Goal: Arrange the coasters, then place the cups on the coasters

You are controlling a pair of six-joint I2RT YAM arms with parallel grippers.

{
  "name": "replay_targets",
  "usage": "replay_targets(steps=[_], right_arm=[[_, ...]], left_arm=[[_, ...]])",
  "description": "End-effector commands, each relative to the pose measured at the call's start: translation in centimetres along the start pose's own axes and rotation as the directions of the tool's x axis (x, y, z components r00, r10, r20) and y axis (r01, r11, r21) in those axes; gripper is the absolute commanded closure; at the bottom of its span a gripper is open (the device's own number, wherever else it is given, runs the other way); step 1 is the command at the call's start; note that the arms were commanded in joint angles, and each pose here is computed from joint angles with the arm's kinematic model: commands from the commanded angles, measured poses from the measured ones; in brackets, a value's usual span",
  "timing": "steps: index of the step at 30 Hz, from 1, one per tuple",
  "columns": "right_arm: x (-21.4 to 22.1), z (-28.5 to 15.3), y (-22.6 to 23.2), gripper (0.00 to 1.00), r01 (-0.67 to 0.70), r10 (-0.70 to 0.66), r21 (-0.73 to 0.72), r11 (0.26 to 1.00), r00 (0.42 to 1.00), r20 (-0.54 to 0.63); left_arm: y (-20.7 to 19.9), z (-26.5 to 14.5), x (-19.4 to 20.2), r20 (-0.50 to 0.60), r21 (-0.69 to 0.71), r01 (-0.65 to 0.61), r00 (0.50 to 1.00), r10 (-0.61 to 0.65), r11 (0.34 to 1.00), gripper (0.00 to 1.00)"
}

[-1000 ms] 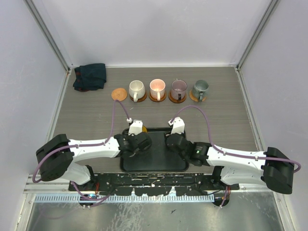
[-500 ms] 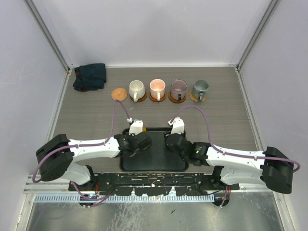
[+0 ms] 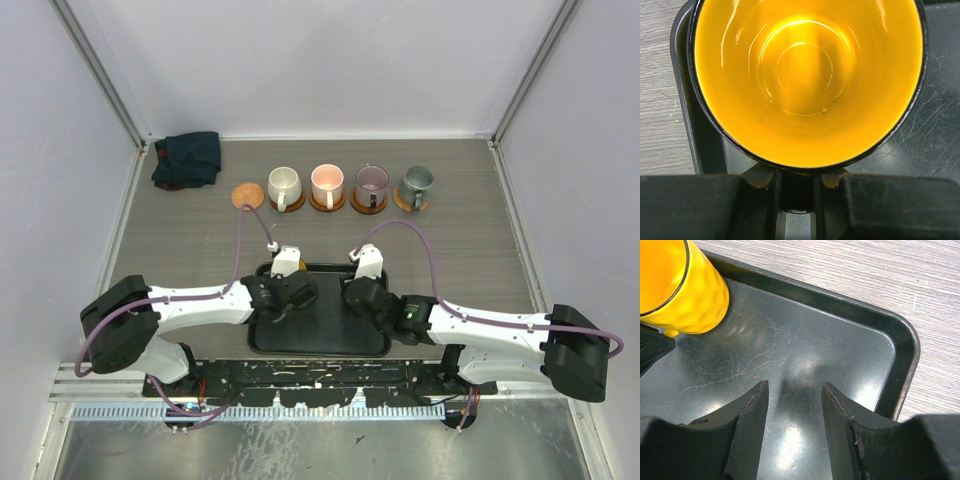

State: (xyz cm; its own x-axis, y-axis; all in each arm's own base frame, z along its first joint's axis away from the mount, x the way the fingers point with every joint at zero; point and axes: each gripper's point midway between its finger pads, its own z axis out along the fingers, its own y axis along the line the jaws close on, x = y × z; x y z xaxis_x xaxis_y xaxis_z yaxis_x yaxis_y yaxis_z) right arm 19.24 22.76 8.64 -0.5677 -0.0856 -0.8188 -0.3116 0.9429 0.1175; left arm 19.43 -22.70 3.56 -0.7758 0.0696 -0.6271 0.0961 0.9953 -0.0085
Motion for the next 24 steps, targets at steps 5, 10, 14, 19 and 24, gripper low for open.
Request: replay_targets(steps=[5,10,14,19,24], right_arm=[[-1.7,0.0,0.7,0.48,-0.046,0.047,-0.009,0.999,0.998,0.043],[-0.8,0.2,0.3,0.47,-0.049,0.049,0.012,0.999,0.999,0.024],[-0.4,0.3,-0.2,0.48,-0.055,0.055,0.029,0.998,0.998,0.027],[-1.5,0.8,0.0,0.50,-0.045,0.042,0.037,0.998,0.997,0.069],[-3.1,2.3,0.2,0.55,-0.022,0.017,0.048,0.999,0.996,0.092]], left_arm=[[0.8,-1.5,-2.6,0.121,0.040,0.027,0.992,-0.032,0.999,1.00],[1.6,-3.8,-5.3,0.226,0.075,0.066,0.971,-0.082,0.995,1.00],[2.1,-5.9,-7.8,0.316,0.106,0.095,0.941,-0.124,0.990,1.00],[3.7,-7.0,-10.4,0.408,0.059,0.104,0.905,-0.119,0.993,1.00],[5.4,-5.7,-11.8,0.417,0.034,0.130,0.899,-0.133,0.991,1.00]])
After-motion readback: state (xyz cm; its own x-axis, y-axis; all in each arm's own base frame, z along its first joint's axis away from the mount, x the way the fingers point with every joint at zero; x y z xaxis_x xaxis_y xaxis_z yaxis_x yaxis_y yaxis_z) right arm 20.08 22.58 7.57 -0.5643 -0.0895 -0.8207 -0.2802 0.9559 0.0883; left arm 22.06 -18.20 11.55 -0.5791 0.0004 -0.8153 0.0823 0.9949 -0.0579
